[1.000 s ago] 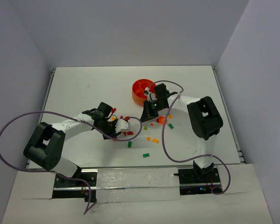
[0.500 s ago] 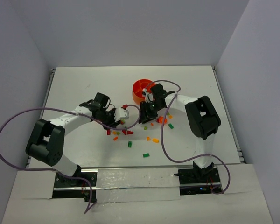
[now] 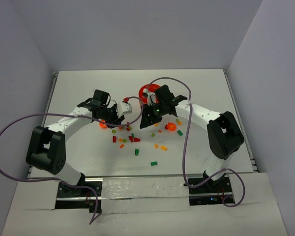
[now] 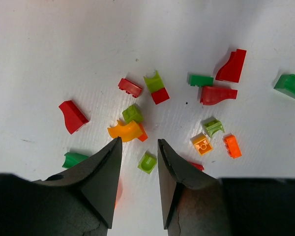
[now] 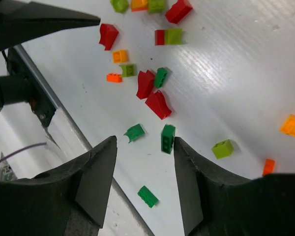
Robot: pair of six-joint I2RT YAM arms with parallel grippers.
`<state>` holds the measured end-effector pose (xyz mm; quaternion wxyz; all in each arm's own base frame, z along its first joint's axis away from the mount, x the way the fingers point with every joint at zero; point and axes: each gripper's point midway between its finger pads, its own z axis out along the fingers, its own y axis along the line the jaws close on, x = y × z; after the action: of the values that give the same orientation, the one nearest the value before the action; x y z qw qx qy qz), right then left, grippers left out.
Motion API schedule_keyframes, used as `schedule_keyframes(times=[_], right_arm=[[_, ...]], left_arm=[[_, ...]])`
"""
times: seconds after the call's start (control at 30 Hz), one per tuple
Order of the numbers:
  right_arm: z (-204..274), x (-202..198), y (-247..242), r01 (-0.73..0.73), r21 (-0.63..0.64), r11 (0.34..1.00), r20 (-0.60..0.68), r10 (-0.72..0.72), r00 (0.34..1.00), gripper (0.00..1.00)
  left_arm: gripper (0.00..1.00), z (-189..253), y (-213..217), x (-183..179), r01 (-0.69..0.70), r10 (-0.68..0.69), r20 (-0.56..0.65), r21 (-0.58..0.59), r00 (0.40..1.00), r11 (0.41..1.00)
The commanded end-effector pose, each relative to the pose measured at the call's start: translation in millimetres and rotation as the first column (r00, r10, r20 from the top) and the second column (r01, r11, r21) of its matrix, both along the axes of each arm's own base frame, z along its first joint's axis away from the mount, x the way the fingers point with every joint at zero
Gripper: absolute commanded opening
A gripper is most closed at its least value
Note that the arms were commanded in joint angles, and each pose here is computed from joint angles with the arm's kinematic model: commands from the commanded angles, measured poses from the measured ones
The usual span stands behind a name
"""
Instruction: Sort the legos into containers by color
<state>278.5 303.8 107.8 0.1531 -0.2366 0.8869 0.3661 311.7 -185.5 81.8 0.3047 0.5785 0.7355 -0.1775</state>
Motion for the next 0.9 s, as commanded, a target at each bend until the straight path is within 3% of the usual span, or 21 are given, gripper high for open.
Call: schedule_keyframes(times=[0.0,0.37,0.87], right_arm=[[19,17,-9,0.038,-0.038,0.999,0.115,-0.033,0.993,0.60],[2,12,-17,0.035,-0.087,0.996,0.106,-0.025,0.994,0.59],[28,32,-35,0.113,-0.058,0.992,0.177,-0.101,0.979,0.72]], left_arm=[[0.46,19,-14,2,-0.057,0.056,-0.011,-0.101,0.998,0.993],[0.46,2,-30,2,-0.144,0.133,-0.094,-0.120,0.987,0.982],[0.49,-37,-42,-10,-0.189,0.186,-0.145,-0.005,0.972,0.982]])
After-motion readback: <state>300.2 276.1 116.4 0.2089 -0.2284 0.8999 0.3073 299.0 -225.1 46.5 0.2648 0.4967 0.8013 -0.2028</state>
